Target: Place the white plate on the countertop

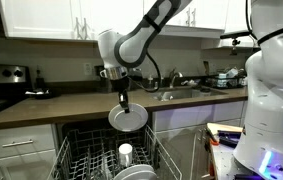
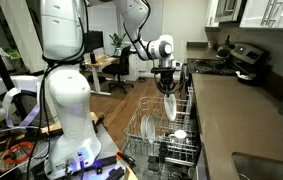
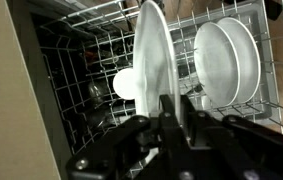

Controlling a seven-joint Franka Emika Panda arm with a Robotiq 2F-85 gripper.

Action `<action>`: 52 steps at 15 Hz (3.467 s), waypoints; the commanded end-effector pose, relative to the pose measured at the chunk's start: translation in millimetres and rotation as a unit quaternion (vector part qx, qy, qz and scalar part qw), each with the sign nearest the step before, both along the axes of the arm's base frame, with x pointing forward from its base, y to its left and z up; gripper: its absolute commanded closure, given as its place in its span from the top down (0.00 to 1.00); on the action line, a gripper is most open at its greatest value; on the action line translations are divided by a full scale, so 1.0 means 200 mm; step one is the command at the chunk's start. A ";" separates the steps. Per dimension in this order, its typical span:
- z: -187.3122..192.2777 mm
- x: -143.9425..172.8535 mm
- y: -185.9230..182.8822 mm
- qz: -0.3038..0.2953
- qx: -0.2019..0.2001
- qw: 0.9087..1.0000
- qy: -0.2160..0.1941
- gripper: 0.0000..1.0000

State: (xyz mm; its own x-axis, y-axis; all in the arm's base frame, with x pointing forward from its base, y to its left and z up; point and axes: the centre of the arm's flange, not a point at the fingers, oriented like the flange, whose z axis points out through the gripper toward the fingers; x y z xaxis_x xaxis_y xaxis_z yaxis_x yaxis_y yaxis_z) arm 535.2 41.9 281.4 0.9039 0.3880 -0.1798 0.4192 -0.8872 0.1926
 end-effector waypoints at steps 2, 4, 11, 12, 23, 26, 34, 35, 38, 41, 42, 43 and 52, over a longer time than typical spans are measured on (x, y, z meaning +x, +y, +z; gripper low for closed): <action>0.14 -0.03 0.02 0.001 -0.051 0.998 -0.021 0.07; 0.17 -0.03 0.02 0.008 -0.075 0.997 -0.032 0.07; 0.21 0.01 0.02 0.025 -0.164 0.982 -0.086 0.07; 0.20 0.01 0.01 0.025 -0.175 0.980 -0.094 0.07; -0.01 0.18 -0.11 0.022 -0.247 0.958 -0.140 0.07; -0.11 0.26 -0.21 0.020 -0.275 0.951 -0.139 0.07; -0.24 0.52 -0.36 0.032 -0.314 0.933 -0.173 0.06; -0.26 0.54 -0.37 0.031 -0.318 0.931 -0.176 0.06; -0.31 0.62 -0.41 0.029 -0.307 0.935 -0.177 0.07; -0.37 0.68 -0.46 0.022 -0.299 0.938 -0.175 0.08; -0.39 0.70 -0.48 0.020 -0.296 0.939 -0.175 0.08; -0.41 0.71 -0.49 0.018 -0.293 0.940 -0.175 0.08; -0.55 0.73 -0.46 0.001 -0.242 0.956 -0.165 0.54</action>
State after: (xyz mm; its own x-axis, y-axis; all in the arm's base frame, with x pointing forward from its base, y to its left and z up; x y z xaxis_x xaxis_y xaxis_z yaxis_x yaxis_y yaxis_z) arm 674.0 -53.9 184.5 0.9427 0.3293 -0.0538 0.2567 -0.6126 0.7475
